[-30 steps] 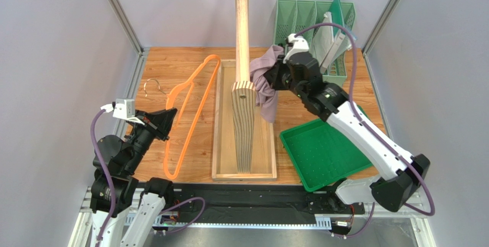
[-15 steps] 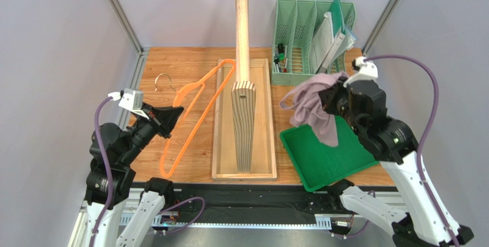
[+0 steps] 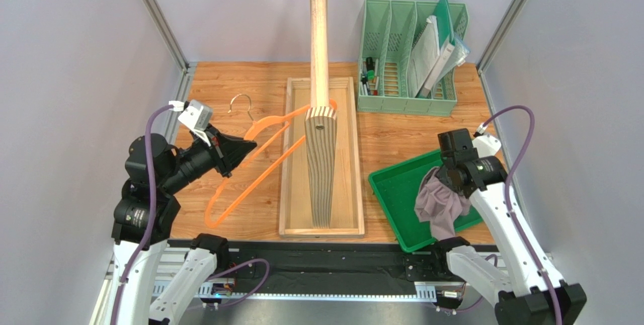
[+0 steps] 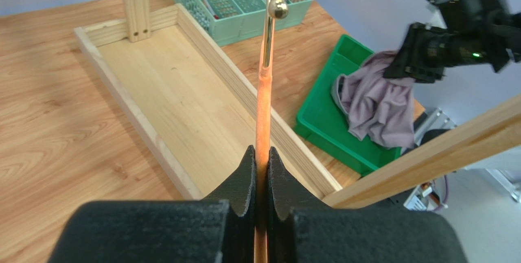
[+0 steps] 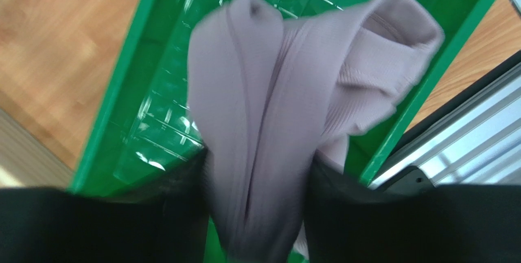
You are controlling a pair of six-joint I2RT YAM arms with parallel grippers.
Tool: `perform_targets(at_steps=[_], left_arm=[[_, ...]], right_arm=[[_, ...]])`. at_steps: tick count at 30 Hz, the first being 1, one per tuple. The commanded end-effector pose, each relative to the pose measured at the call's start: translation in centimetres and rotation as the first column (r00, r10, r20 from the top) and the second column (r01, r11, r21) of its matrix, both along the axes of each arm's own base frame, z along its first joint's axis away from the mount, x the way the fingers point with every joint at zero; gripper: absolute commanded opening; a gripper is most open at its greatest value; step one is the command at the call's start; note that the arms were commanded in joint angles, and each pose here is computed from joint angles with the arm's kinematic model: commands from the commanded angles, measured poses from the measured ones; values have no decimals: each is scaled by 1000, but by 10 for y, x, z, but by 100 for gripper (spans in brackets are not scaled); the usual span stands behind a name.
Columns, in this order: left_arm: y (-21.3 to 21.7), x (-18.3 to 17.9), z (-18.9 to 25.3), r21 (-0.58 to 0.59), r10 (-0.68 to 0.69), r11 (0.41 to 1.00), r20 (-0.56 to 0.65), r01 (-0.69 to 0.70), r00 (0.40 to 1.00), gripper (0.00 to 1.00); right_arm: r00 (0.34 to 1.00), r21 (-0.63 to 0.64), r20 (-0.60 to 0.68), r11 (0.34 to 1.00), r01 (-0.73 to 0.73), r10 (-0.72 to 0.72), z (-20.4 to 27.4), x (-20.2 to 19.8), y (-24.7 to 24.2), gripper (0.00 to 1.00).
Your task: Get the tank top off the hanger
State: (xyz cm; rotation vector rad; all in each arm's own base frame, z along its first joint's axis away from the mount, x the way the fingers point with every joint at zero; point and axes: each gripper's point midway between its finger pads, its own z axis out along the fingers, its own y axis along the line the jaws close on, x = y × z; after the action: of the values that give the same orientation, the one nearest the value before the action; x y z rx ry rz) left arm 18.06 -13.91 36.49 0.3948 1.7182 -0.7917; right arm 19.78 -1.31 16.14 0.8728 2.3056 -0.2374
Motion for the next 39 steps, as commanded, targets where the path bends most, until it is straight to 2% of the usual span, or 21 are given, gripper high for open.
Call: perform_targets(at_steps=[1,2,3,6,7,9,10,12,13,15,16,18,19,21,22,24,25,33,36,39], left_arm=[[-15,-12,11,13,-140,990,34,140,990,0],[-17,-9,6,23,-151,988,8,151,988,0],[-17,-9,8,33,-159,987,8,159,987,0],[-20,-5,1,50,-189,980,-33,190,981,0],[-22,-3,-2,49,-203,978,-47,205,978,0],[-27,-5,-2,48,-249,967,-43,251,968,0],[-30,-3,-5,46,-265,962,-61,268,962,0],[-35,-7,-3,40,-327,943,-62,329,943,0],[-38,-4,-6,34,-345,937,-77,349,935,0],[-42,-7,-3,22,-391,919,-78,393,917,0],[-44,-5,-5,18,-398,916,-90,401,913,0],[-45,-4,-4,16,-415,908,-88,418,906,0],[-46,-3,-5,14,-419,907,-91,422,903,0],[-49,-6,-5,5,-452,891,-87,454,888,0],[-49,-8,-5,2,-461,886,-84,463,883,0],[-51,-10,-5,-6,-479,877,-82,480,874,0],[-51,-11,-4,-6,-488,872,-76,489,870,0],[-56,-20,4,-28,-545,839,-39,544,838,0],[-56,-27,9,-30,-565,825,-17,565,825,0],[-56,-32,12,-27,-574,819,-3,574,819,0]], right_arm=[[997,43,71,999,12,-15,7,22,7,77],[997,22,71,1000,5,-7,11,18,4,97],[996,2,84,1000,-2,2,17,15,0,100],[978,-57,124,985,-164,170,43,7,1,100],[950,-28,192,969,-244,245,64,6,13,100],[864,-49,270,902,-428,425,90,9,34,100],[785,-8,344,838,-545,515,105,11,60,100],[637,-3,462,720,-694,617,132,25,97,100],[479,43,538,545,-837,694,147,16,136,100],[272,-5,618,350,-937,737,167,30,173,97],[111,-71,667,212,-975,737,180,26,194,96],[-30,-163,670,108,-981,742,181,26,209,96],[-156,-245,688,25,-969,708,196,21,218,97],[-222,-262,700,-45,-964,679,190,19,227,97],[-300,-304,702,-109,-946,646,196,12,232,97],[-346,-297,700,-185,-937,625,190,9,240,96],[-394,-300,681,-255,-919,618,183,0,245,96],[-502,-250,667,-470,-847,550,161,-24,265,91],[-513,-231,672,-506,-831,534,153,-28,270,82],[-512,-209,684,-532,-821,520,151,-30,276,58]])
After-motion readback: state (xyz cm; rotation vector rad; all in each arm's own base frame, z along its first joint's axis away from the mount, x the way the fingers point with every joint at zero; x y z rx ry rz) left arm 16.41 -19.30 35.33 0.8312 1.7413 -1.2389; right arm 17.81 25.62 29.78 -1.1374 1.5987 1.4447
